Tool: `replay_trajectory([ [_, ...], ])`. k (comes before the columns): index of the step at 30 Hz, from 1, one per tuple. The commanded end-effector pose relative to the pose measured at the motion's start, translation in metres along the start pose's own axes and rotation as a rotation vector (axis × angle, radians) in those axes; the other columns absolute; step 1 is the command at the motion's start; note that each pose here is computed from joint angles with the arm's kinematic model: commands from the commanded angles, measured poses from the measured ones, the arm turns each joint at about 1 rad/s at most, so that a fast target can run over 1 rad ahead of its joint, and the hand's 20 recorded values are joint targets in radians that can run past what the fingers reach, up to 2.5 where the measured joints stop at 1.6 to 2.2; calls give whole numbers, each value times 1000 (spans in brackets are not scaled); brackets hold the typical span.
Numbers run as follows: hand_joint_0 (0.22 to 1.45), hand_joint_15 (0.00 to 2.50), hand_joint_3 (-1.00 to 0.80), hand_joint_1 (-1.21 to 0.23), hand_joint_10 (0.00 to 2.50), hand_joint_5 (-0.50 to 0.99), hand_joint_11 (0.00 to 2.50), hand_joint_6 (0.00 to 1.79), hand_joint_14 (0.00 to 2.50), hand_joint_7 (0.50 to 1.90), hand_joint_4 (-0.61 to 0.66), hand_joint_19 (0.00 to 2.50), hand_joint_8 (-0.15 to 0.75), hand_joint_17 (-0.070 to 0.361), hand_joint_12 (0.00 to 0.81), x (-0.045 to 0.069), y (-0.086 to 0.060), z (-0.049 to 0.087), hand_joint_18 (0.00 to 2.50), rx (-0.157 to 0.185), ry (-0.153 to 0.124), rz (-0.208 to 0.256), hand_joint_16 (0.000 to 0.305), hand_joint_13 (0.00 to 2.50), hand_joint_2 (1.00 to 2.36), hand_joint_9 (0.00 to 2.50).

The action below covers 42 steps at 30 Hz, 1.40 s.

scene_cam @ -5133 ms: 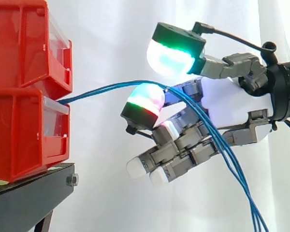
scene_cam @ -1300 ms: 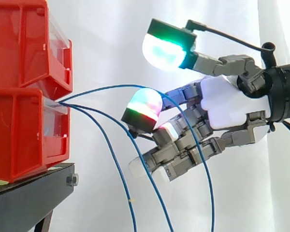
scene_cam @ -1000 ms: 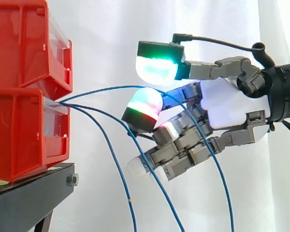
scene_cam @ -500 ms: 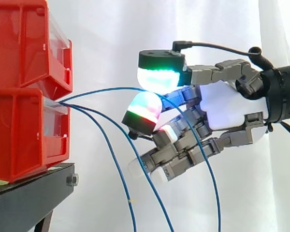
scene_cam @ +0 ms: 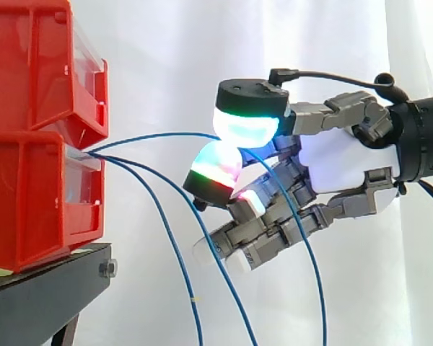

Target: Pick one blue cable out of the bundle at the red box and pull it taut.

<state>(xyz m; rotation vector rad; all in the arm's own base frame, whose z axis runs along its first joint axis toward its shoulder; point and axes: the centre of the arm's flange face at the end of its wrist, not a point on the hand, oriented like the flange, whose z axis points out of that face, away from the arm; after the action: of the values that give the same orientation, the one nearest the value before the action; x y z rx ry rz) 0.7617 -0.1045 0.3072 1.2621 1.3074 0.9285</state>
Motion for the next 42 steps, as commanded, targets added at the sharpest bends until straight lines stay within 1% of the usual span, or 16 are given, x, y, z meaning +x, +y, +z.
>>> replay_trajectory([
  [1, 628, 304, -206, -752, 14, -210, 1047, 937, 10, 961, 54, 244, 320, 115, 384, 0, 0, 0, 453, 3, -1, -8, 51, 475, 1018, 864],
  [4, 641, 300, -190, -765, 14, -209, 1051, 941, 10, 974, 29, 235, 317, 114, 383, -1, 0, -1, 462, 1, -3, -9, 51, 482, 1019, 874],
  [7, 649, 302, -196, -770, 14, -208, 1055, 942, 10, 969, 20, 231, 313, 114, 384, -5, 6, -3, 468, -6, -7, -11, 51, 489, 1019, 874],
  [8, 649, 304, -193, -771, 14, -208, 1051, 942, 10, 975, 16, 233, 317, 114, 383, -4, 7, -3, 468, -7, -5, -13, 51, 489, 1019, 875],
  [10, 651, 300, -199, -770, 14, -208, 1045, 942, 10, 970, 18, 231, 314, 114, 383, -6, 12, -5, 469, -13, -8, -18, 50, 489, 1019, 876],
  [14, 652, 304, -207, -770, 14, -208, 1054, 943, 10, 961, 19, 231, 314, 113, 382, -11, 20, -8, 468, -23, -18, -56, 50, 488, 1019, 877],
  [16, 654, 300, -213, -769, 13, -208, 1062, 942, 10, 961, 21, 230, 313, 113, 383, -12, 23, -9, 467, -27, -22, -65, 50, 488, 1018, 873],
  [19, 653, 299, -211, -770, 14, -208, 1052, 942, 10, 961, 23, 234, 312, 113, 382, -12, 24, -10, 466, -28, -26, -72, 50, 482, 1019, 870],
  [20, 652, 303, -209, -771, 14, -208, 1048, 942, 10, 953, 21, 234, 314, 113, 382, -13, 24, -10, 465, -28, -30, -85, 50, 482, 1020, 870],
  [22, 653, 298, -210, -772, 14, -208, 1045, 942, 11, 955, 17, 231, 316, 113, 383, -14, 24, -9, 465, -30, -35, -94, 50, 480, 1019, 867],
  [28, 656, 298, -227, -772, 14, -208, 1044, 941, 10, 948, 22, 232, 313, 113, 383, -16, 23, -10, 461, -23, -50, -111, 50, 476, 1018, 859],
  [32, 657, 294, -240, -770, 14, -208, 1068, 938, 10, 945, 22, 235, 310, 113, 383, -15, 21, -10, 460, -18, -50, -114, 50, 475, 1017, 873],
  [38, 658, 308, -264, -764, 13, -210, 1114, 935, 12, 937, 33, 233, 307, 113, 382, -16, 22, -10, 460, -19, -50, -115, 50, 491, 1016, 923],
  [42, 660, 333, -277, -764, 10, -210, 1231, 932, 11, 925, 36, 232, 299, 113, 379, -16, 22, -10, 464, -19, -50, -110, 50, 522, 1015, 989],
])
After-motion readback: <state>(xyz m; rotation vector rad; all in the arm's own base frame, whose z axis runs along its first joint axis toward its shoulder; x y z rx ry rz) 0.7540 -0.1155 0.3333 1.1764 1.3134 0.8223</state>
